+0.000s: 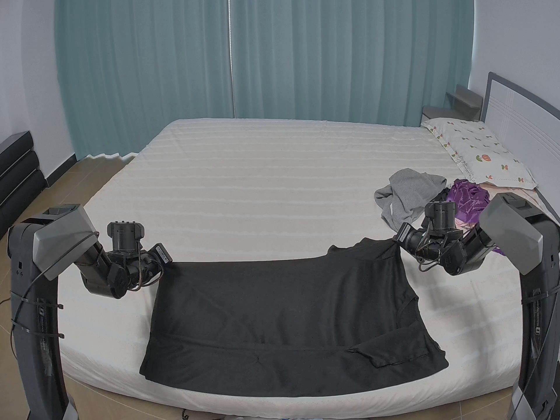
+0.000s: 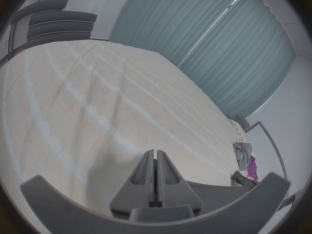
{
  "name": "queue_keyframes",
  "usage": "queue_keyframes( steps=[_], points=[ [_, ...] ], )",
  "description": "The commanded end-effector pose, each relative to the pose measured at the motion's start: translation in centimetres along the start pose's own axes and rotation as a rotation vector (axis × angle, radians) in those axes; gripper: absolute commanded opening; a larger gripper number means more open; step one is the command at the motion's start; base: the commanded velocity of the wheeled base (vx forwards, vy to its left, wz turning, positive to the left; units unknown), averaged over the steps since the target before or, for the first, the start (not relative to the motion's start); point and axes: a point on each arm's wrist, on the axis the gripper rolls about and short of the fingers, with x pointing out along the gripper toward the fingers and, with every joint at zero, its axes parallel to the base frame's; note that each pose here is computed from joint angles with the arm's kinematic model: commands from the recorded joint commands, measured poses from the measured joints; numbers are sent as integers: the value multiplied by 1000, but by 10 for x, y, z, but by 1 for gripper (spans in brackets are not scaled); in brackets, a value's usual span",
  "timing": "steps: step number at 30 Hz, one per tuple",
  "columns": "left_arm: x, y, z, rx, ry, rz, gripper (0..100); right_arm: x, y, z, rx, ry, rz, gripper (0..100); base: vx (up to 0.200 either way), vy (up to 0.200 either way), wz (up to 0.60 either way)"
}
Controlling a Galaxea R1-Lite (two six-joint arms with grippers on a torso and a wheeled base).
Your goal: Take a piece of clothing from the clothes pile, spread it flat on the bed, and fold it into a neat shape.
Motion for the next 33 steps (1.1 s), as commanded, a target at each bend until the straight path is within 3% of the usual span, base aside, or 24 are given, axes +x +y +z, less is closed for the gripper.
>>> queue_keyframes(
  steps=[1,4,6,10,14,18,33],
  points=[
    [-17,-5,1,2,1,-3,0,-29,1,5,0,17,33,0,0,0,0],
    [-29,-11,7,0,-39,-12,0,-40,2,7,3,-7,70,0,0,0,0],
    [-33,-11,4,1,-33,-9,0,-47,-3,-6,-11,41,57,0,0,0,0],
    [-39,-12,4,0,-35,-12,0,-53,0,-6,-25,27,92,0,0,0,0],
    [-41,-11,-2,6,-21,-13,0,-60,-9,-21,-27,84,60,0,0,0,0],
    [-40,-13,-1,0,-29,-13,0,-62,-7,-12,-13,40,77,0,0,0,0],
    [-47,-10,-3,-23,-19,-5,0,-78,-12,-26,49,91,78,0,0,0,0]
  ],
)
